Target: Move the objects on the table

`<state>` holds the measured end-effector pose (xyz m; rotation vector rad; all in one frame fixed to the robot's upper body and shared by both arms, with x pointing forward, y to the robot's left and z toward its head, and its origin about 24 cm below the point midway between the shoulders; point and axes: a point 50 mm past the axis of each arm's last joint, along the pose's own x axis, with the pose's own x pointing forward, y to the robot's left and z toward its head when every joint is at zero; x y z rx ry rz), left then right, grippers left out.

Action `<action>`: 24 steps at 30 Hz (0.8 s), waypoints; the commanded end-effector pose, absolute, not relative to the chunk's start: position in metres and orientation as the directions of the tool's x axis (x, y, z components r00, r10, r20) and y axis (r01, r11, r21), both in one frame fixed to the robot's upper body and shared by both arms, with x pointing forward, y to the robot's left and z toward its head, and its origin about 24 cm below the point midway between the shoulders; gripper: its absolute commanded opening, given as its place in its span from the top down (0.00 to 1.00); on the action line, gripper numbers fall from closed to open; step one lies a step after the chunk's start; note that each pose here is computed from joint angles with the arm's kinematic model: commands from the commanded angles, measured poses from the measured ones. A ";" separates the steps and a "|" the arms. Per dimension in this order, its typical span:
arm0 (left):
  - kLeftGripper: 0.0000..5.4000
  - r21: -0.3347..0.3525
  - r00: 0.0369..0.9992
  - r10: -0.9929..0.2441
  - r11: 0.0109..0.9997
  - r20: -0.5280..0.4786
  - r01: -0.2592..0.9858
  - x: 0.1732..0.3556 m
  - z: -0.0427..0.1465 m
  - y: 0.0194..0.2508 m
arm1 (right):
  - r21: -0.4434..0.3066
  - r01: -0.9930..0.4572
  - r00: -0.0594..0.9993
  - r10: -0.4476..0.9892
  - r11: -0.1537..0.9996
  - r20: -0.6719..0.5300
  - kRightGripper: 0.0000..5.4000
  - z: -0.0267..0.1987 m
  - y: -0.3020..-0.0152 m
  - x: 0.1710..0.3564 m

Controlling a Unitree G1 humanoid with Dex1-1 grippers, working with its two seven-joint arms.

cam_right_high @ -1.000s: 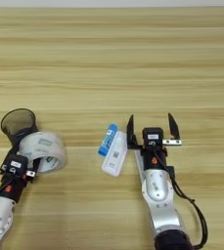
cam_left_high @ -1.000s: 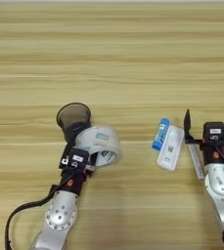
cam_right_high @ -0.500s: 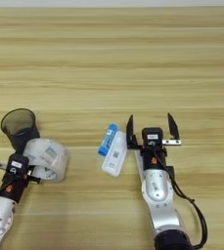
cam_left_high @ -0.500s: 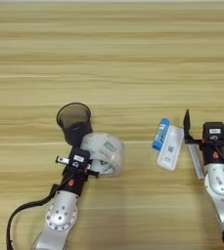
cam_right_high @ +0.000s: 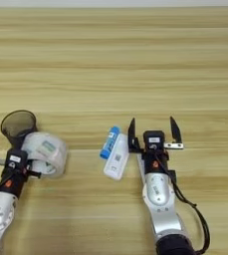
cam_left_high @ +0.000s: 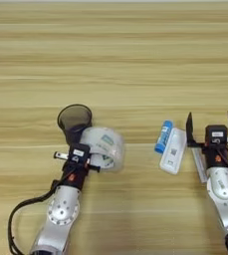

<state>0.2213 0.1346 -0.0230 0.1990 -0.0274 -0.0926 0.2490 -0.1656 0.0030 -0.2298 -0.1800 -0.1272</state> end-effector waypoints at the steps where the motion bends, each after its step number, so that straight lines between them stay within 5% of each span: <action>1: 0.82 0.188 0.994 -0.085 0.980 0.064 0.071 0.235 -0.008 0.125 | -0.215 0.117 0.979 -0.076 0.970 0.189 0.00 0.004 -0.160 0.249; 24: 0.82 0.159 0.987 -0.138 0.980 0.087 0.123 0.261 0.007 0.093 | -0.187 -0.059 0.963 0.105 0.981 0.247 0.00 0.037 -0.122 0.227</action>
